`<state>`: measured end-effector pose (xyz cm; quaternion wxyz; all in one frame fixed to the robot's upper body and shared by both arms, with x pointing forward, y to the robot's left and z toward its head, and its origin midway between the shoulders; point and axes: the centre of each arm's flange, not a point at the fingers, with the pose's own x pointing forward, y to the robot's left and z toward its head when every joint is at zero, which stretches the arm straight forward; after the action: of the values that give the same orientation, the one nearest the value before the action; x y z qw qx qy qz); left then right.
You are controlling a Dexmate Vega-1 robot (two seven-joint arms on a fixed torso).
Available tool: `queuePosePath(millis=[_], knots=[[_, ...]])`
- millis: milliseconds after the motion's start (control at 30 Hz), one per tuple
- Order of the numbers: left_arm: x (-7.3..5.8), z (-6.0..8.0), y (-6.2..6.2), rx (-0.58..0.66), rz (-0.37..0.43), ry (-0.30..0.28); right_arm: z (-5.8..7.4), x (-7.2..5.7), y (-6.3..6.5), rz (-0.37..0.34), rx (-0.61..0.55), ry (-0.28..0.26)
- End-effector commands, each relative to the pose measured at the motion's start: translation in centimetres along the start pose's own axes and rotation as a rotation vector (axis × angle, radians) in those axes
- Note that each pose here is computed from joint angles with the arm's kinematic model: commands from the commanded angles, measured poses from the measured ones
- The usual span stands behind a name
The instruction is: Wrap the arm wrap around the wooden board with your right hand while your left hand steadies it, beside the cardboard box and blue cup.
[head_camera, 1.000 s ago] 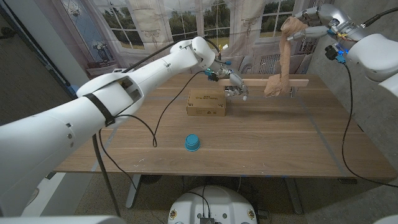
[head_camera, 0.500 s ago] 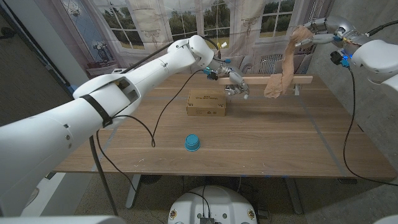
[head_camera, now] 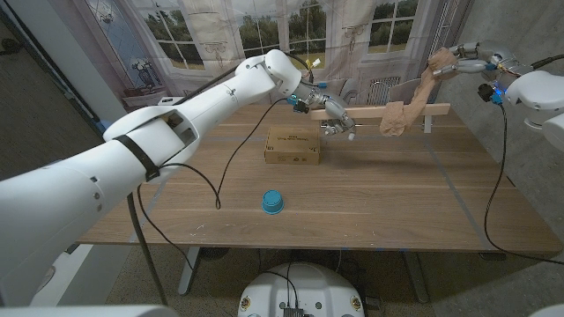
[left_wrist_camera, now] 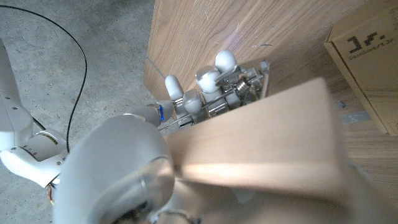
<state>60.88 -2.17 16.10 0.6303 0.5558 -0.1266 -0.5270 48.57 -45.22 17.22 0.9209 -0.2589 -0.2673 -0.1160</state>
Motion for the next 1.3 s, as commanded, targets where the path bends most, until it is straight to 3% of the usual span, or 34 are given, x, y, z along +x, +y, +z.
queuePosePath(millis=[33,533,800,1300], knots=[[-0.5,0.1,-0.3,-0.019,-0.009,-0.043,-6.3,0.1,-0.8,-0.011,0.118,0.140],[-0.6,-0.3,0.3,-0.039,-0.007,-0.091,-12.3,-0.7,0.9,-0.002,0.231,0.216],[-0.6,-0.7,0.8,-0.051,-0.006,-0.101,-15.5,-0.9,2.8,0.019,0.271,0.255],[-1.0,-1.7,1.6,-0.085,0.039,-0.105,-19.0,-1.7,5.8,0.053,0.325,0.287]])
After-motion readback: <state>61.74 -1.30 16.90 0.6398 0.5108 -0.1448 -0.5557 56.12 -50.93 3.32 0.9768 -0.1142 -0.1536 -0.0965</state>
